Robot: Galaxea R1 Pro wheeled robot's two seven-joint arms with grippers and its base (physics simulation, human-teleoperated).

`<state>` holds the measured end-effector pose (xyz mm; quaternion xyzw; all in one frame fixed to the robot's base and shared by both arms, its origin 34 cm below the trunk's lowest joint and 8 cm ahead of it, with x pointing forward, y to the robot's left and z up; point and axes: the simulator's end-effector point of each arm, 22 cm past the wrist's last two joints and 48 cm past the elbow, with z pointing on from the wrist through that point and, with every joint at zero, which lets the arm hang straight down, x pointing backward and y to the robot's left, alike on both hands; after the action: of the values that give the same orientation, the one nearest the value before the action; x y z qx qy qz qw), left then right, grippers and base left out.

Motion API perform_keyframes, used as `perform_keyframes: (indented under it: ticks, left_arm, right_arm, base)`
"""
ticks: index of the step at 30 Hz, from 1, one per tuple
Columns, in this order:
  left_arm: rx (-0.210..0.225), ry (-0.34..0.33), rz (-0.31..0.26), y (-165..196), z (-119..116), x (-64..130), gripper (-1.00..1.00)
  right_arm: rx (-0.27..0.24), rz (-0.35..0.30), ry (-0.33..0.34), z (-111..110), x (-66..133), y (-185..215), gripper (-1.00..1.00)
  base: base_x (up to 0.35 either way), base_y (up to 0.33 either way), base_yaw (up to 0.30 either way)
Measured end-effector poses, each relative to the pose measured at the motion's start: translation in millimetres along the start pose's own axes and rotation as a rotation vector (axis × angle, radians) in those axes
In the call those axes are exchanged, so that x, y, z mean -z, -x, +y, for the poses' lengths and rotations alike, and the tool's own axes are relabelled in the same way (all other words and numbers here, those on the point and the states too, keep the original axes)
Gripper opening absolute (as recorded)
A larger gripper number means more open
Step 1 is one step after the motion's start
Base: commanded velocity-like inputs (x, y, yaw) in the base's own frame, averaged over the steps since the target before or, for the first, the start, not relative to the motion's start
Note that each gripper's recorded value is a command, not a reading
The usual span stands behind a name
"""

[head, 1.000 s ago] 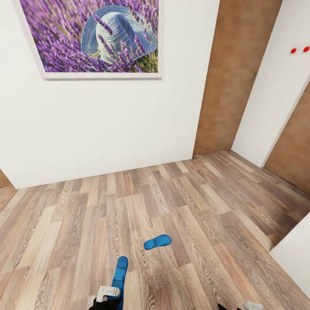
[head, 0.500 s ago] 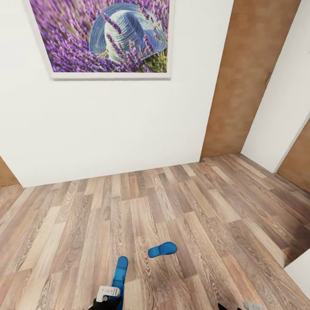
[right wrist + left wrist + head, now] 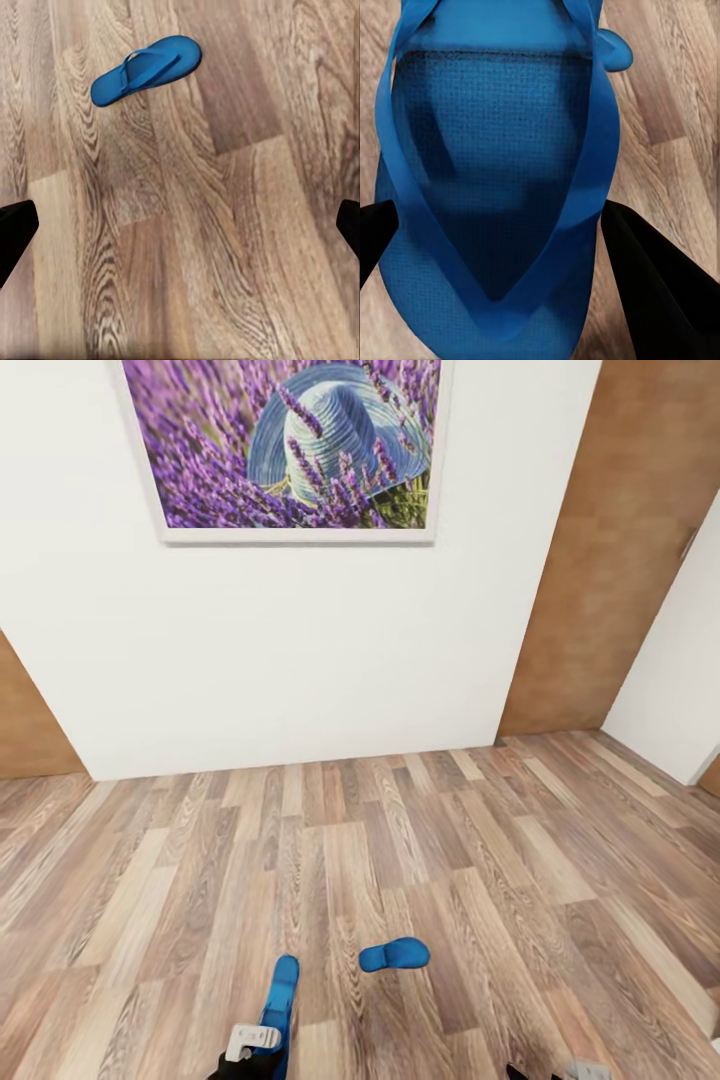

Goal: In the bedroom, move the book from the bed onto either nightstand, and place the two sandals side by side next to the bed.

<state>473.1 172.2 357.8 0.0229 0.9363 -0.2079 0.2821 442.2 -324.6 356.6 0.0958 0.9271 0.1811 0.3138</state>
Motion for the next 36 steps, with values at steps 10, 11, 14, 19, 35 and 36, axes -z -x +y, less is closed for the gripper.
perform_keyframes:
  ticks: [10,11,14,19,35,36]
  left_arm:
    - [0.002,0.0,-0.001,0.2,-0.5,-0.2,-1.0]
    - [0.001,0.0,-0.001,0.2,-0.5,-0.2,-1.0]
    - [0.002,-0.001,-0.001,0.3,-0.5,-0.2,-1.0]
    - [0.002,-0.001,-0.001,0.3,-0.6,-0.2,-1.0]
    - [0.003,-0.001,0.0,-0.1,-0.5,-0.3,-1.0]
    - [0.002,-0.001,-0.001,0.4,-0.3,-0.4,-1.0]
  right_arm:
    - [0.0,0.0,0.0,0.0,0.0,0.0,1.0]
    - [0.0,0.0,0.0,0.0,0.0,0.0,1.0]
    - [0.0,0.0,0.0,0.0,0.0,-0.1,1.0]
    - [0.0,0.0,0.0,0.1,-0.1,-0.2,1.0]
    - [0.0,0.001,-0.001,-0.2,-0.3,-0.2,1.0]
    - [0.0,0.001,0.0,0.0,-0.3,-0.2,1.0]
  base:
    - [0.257,-0.156,0.002]
    - [0.257,-0.105,0.0]
    - [0.258,-0.055,0.0]
    - [0.237,-0.01,0.0]
    - [0.019,0.0,0.169]
    - [0.0,0.0,0.26]
